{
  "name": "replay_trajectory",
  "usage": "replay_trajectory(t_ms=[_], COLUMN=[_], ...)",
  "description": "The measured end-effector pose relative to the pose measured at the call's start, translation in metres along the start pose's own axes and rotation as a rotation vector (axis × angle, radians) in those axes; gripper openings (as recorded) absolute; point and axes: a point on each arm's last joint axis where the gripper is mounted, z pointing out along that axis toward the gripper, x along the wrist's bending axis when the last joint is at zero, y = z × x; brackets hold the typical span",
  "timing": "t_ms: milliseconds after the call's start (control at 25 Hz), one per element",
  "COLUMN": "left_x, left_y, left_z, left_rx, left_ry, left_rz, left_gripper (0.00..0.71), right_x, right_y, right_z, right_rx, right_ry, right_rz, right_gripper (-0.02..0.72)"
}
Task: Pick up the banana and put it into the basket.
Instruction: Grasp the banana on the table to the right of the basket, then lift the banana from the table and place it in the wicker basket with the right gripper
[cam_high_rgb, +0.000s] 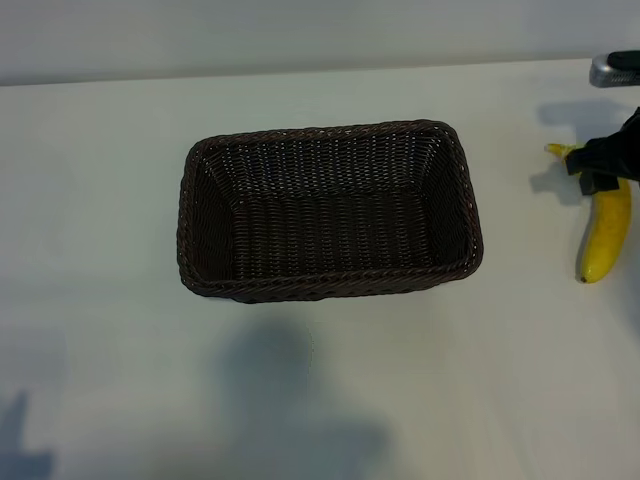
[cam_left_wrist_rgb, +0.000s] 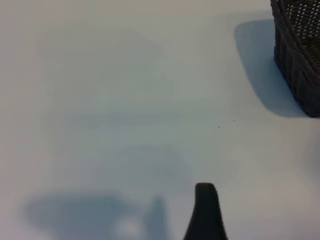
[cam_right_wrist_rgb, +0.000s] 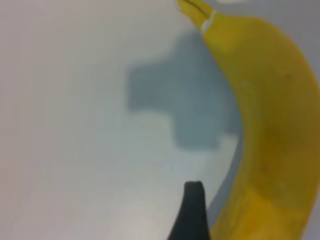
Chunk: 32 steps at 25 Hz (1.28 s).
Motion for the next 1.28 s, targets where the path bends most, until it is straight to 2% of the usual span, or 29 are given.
replay_trajectory(t_ms=[440, 640, 760, 960, 1280], left_x=[0.000, 0.000, 0.000, 0.000, 0.000], left_y=[0.000, 0.000, 0.000, 0.000, 0.000], left_z=[0.000, 0.000, 0.000, 0.000, 0.000], left_rx=[0.000, 0.000, 0.000, 0.000, 0.000], left_ry=[0.000, 0.000, 0.000, 0.000, 0.000], left_rz=[0.000, 0.000, 0.000, 0.000, 0.000], left_gripper=[0.575, 0.575, 0.575, 0.575, 0.575], right_x=[-0.006, -0.010, -0.013, -0.014, -0.013], right_y=[-0.005, -0.006, -0.007, -0.006, 0.023], right_z=[0.036, 0.038, 0.037, 0.031, -0.032], right_rx=[0.056, 0.066, 0.076, 0.089, 0.012], right_ry=[-0.044, -0.088, -0.116, -0.128, -0.149], right_rz=[-0.016, 0.002, -0.027, -0.036, -0.017], right_gripper=[0.571, 0.425, 0.425, 0.425, 0.424])
